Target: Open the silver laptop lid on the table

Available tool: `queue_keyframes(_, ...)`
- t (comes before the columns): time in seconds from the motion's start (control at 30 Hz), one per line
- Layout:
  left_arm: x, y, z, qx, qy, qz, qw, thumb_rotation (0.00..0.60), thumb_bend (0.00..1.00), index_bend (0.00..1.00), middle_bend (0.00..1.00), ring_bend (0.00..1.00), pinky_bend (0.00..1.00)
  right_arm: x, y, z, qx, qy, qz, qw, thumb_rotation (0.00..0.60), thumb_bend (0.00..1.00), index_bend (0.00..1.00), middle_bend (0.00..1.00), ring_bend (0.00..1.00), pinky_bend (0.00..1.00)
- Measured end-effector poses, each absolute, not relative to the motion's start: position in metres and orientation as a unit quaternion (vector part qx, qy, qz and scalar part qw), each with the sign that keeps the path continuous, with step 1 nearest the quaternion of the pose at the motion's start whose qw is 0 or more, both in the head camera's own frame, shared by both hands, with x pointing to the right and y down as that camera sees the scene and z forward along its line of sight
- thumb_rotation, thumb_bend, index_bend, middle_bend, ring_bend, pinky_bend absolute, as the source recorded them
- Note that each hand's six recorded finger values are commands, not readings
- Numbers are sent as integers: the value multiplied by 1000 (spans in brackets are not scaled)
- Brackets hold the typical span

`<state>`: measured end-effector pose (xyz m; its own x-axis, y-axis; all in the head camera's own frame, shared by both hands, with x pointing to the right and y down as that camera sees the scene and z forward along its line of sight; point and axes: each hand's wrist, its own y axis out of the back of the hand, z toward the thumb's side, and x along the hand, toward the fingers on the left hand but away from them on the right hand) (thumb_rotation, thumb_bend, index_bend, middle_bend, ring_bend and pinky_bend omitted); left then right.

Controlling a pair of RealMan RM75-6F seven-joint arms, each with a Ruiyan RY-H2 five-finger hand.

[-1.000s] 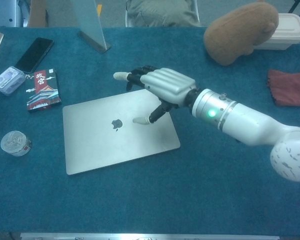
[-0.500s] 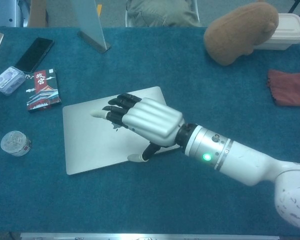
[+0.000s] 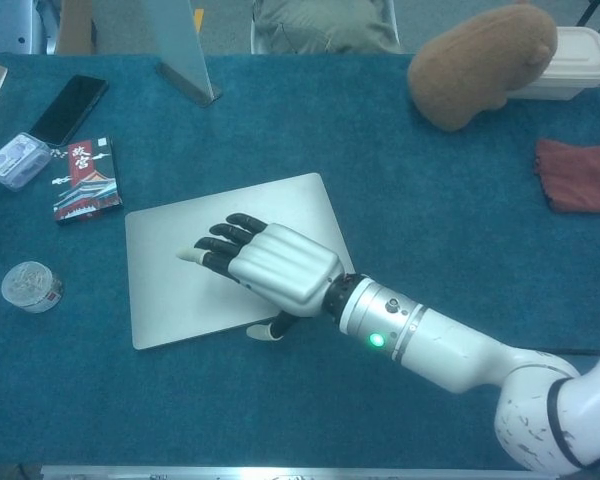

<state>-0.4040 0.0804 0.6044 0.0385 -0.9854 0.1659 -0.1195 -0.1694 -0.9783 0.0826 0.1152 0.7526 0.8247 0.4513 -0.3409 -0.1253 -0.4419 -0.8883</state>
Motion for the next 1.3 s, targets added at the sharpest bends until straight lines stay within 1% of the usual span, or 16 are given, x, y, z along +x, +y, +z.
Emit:
queue_keyframes(0.4,-408,81,609,-580,478,-503,426,72,307,77,0,0,0,69,117,772,-795,-96,288,525,516,173,0,103,0,32)
queue_keyframes(0.87,-409,81,613,-582,477,-504,424,70,307,77,0,0,0,68,112,782,-789,-94,298,530,518,180,0,103,0,31)
queue_keyframes(1.0,-410,82,614,-582,478,-504,423,70,307,76,0,0,0,68,112,782,-788,-93,297,531,517,235,0,103,0,31)
queue_keyframes(1.17,-413,83,614,-581,481,-504,421,70,307,76,0,0,0,67,113,781,-788,-92,293,534,518,376,0,103,0,32)
queue_keyframes(1.3,-416,83,616,-579,482,-507,419,70,307,77,0,0,0,65,111,780,-787,-92,292,536,519,432,0,103,0,31)
